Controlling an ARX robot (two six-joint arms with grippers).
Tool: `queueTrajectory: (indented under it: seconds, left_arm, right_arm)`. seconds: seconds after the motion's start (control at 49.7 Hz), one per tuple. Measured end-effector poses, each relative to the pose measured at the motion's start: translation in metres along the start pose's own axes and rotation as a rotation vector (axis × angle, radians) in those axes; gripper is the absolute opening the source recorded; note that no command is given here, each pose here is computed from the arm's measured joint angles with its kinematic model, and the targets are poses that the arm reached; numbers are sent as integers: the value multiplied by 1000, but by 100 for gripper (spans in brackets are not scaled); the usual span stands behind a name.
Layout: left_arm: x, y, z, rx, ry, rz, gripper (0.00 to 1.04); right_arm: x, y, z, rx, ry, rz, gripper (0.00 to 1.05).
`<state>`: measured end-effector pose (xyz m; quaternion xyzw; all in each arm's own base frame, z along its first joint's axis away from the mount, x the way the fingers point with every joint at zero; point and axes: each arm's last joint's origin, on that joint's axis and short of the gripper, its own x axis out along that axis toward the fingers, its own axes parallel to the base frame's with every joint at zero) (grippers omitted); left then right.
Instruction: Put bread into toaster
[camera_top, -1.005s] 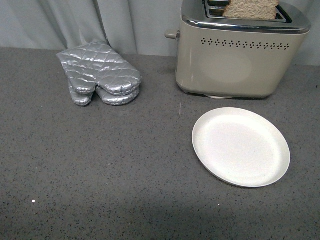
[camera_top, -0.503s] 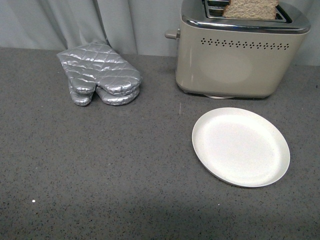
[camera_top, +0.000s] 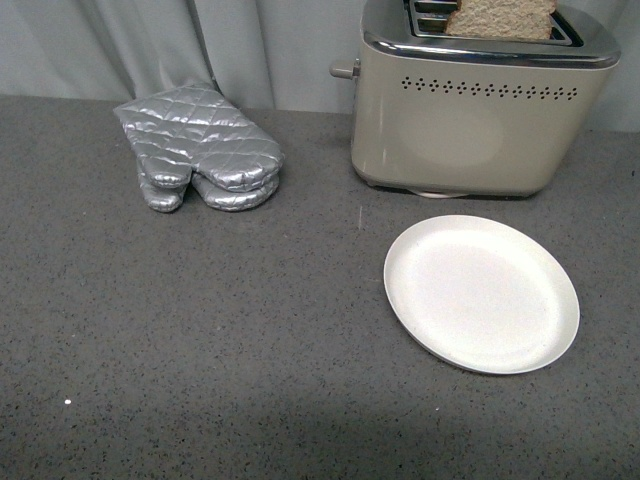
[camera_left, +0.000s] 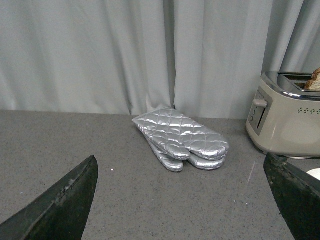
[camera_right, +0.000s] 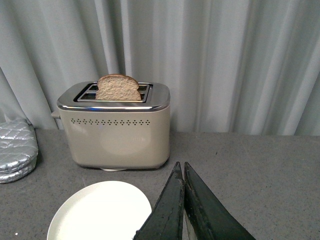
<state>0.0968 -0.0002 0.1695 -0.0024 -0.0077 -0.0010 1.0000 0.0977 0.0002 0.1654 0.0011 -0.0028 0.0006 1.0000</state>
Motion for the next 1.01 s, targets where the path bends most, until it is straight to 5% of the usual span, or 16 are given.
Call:
queueTrajectory:
  seconds: [0.181,0.764,1.005]
  left_arm:
    - [0,0,0,0,0,0,98]
    - [0,0,0,0,0,0,98]
    - [0,0,0,0,0,0,98]
  right_arm:
    - [0,0,0,-1,4,0,3]
    - [0,0,0,0,3,0,97]
    - [0,0,0,0,3,0,95]
